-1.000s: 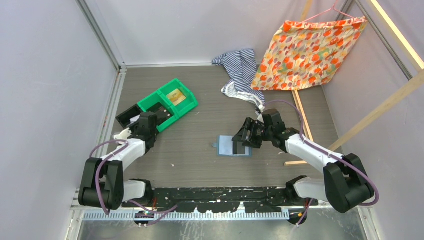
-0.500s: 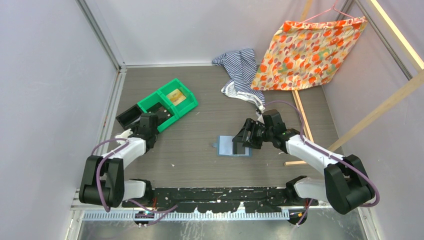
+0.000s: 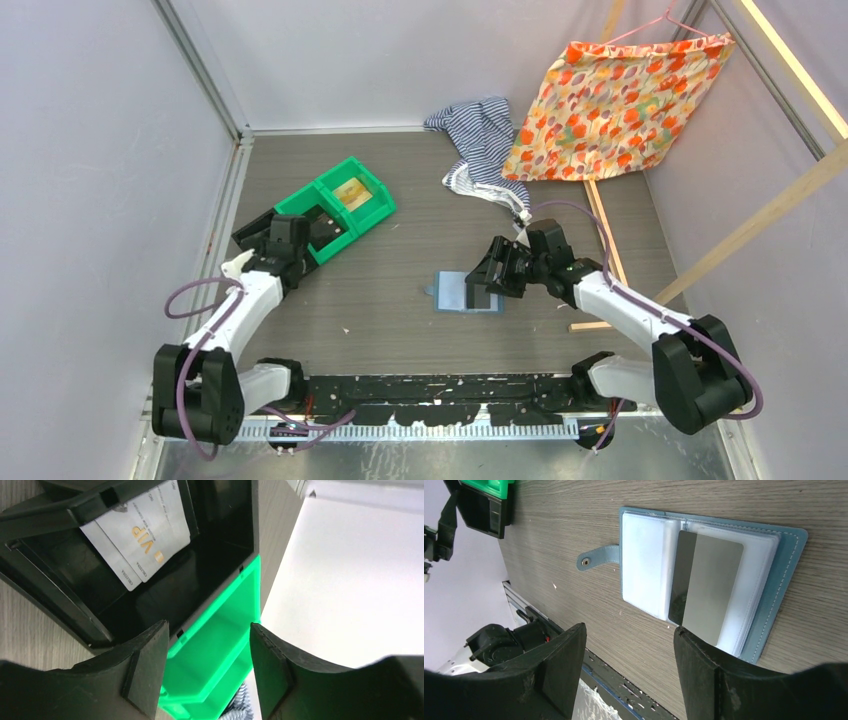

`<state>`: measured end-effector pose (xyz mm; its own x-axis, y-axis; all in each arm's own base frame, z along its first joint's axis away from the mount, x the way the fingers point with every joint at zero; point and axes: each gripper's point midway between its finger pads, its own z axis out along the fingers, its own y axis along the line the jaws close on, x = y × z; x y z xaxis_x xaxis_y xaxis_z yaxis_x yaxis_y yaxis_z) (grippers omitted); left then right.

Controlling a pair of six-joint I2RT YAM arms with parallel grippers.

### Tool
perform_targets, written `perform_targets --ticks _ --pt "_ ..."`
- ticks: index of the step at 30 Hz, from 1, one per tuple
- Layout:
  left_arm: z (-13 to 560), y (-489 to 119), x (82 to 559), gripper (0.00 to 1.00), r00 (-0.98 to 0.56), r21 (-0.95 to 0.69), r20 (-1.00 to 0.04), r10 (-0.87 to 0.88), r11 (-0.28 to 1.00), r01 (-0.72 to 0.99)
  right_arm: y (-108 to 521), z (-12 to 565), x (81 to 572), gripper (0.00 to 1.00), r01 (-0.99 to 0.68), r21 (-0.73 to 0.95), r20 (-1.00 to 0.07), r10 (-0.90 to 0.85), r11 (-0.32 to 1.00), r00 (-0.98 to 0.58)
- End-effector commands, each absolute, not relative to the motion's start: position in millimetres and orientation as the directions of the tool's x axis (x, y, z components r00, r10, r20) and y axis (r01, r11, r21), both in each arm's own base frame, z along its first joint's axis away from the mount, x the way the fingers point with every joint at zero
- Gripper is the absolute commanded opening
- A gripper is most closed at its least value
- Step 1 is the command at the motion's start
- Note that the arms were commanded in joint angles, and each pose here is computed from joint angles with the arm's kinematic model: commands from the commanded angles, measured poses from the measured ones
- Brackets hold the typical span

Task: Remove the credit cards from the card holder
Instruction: Remove the credit card from the card holder.

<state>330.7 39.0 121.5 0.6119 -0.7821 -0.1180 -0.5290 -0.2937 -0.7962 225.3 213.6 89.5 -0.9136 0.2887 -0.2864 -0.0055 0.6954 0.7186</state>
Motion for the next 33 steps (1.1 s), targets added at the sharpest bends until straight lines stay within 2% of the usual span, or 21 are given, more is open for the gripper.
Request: perform_targets --ticks 1,3,4,5,7,9,11,14,17,20,23,25,29,33 --pt "156 34 328 0.60 0.537 -0.806 -0.164 -0.827 -0.201 -0.556 210 103 231 0.69 -0.047 0.715 -0.348 0.297 0.697 -0.889" --pt "182 20 339 0.58 0.416 -0.841 -0.204 -0.886 -0.059 -0.538 206 106 234 0.69 -0.051 0.700 -0.371 0.301 0.712 -0.879" --pt "193 5 344 0.57 0.308 -0.845 -0.246 -0.919 0.048 -0.533 204 106 235 0.69 -0.054 0.692 -0.380 0.299 0.720 -0.875" --pt "205 -9 349 0.57 0.242 -0.856 -0.252 -0.937 0.100 -0.507 201 107 237 0.69 -0.054 0.683 -0.387 0.297 0.729 -0.873" --pt "222 -42 354 0.56 0.071 -0.846 -0.329 -0.942 0.260 -0.465 196 104 240 0.69 -0.042 0.661 -0.387 0.292 0.749 -0.875" --pt "232 -84 357 0.56 -0.131 -0.823 -0.418 -0.899 0.436 -0.364 189 100 245 0.69 -0.012 0.643 -0.380 0.305 0.765 -0.873" --pt "240 -132 354 0.55 -0.286 -0.837 -0.438 -0.853 0.502 -0.217 184 96 249 0.69 0.021 0.628 -0.375 0.327 0.778 -0.867" --pt "238 -205 341 0.53 -0.495 -0.846 -0.445 -0.747 0.531 -0.041 171 89 254 0.62 0.091 0.579 -0.381 0.368 0.810 -0.848" --pt "221 -275 319 0.49 -0.690 -0.829 -0.444 -0.571 0.554 0.075 160 81 253 0.62 0.145 0.537 -0.383 0.393 0.831 -0.836" --pt "204 -337 302 0.51 -0.823 -0.859 -0.383 -0.419 0.490 0.151 158 73 250 0.59 0.184 0.535 -0.361 0.420 0.825 -0.832" --pt "184 -375 292 0.54 -0.900 -0.902 -0.299 -0.317 0.402 0.159 162 63 243 0.54 0.209 0.564 -0.318 0.444 0.799 -0.838" --pt "169 -388 292 0.64 -0.920 -0.920 -0.259 -0.295 0.365 0.142 163 58 240 0.48 0.219 0.569 -0.303 0.449 0.793 -0.840" --pt "136 -397 293 0.63 -0.941 -0.914 -0.225 -0.252 0.389 0.115 158 53 243 0.40 0.221 0.541 -0.319 0.441 0.812 -0.839" --pt "121 -403 285 0.60 -0.953 -0.898 -0.234 -0.191 0.419 0.136 160 47 243 0.38 0.226 0.540 -0.306 0.439 0.811 -0.845"
